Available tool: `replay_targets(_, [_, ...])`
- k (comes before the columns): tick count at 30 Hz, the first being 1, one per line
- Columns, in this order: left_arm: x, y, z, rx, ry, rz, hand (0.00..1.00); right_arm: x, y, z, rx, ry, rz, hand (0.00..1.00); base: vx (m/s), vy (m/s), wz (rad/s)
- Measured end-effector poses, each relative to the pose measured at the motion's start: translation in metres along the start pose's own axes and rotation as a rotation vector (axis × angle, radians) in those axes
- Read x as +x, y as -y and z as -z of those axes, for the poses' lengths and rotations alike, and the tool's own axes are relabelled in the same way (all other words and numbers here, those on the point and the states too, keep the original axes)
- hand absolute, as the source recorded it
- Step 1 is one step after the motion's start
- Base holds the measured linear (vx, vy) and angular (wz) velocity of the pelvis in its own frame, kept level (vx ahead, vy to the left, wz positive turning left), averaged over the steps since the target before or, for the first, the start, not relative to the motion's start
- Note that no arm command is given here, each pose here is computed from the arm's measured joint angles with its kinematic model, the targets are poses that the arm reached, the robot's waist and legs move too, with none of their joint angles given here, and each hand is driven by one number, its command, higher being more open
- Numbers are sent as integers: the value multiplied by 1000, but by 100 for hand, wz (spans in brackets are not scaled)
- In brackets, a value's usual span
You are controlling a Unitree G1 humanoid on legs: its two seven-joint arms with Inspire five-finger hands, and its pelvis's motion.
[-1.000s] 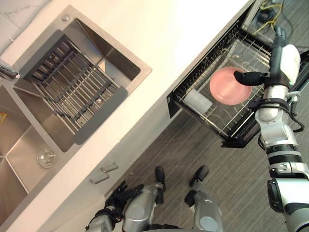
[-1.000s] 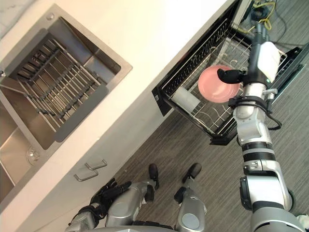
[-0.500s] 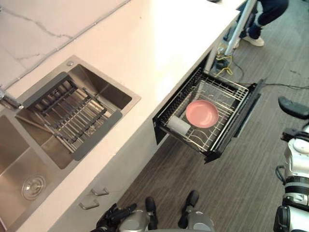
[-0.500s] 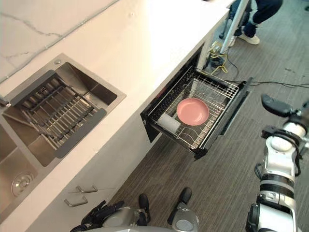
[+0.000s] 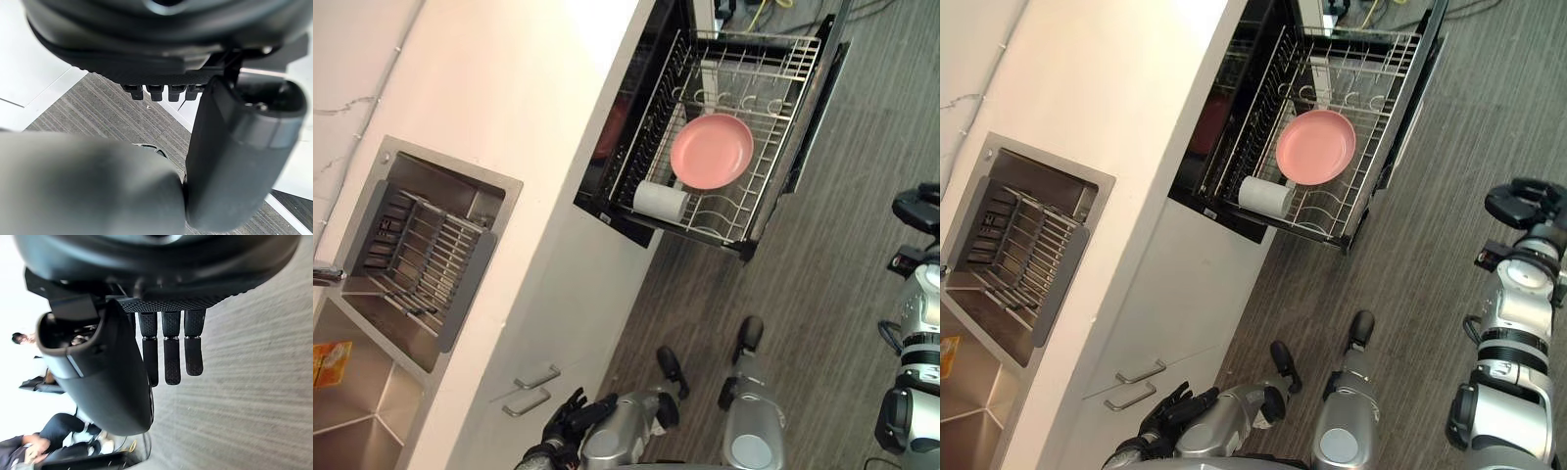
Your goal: Walk over to the sink, pick up the cup, carry it to the dishwasher, place the cup inside the dishwasher, then close the dishwasher door
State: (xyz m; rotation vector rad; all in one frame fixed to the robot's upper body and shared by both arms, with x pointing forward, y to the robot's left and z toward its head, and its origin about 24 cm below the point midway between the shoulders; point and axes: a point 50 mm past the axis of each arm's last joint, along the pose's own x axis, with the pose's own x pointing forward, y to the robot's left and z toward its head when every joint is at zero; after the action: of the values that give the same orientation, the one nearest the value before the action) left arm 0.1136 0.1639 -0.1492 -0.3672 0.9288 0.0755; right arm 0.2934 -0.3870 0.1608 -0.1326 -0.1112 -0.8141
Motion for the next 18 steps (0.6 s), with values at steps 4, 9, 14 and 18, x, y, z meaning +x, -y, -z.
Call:
replay_targets(4, [0,2,-1,-29,4,20,100,-4,-29,-17,-18,77,-97,0,15,75,15])
replay_targets(9, [0,6,2,-75,2,44,100,-7,-49,-16,-108,90,-163,0,22,64,34])
replay_targets(14, [0,9,8,-97,-31,75,100,-1,-48,5,-163,-12,-158,0,2,46,50])
replay_targets(18, [-1,13,15,-112,-58,115,100,4,-37,15,-168,-77,-149,0,-30,11,73])
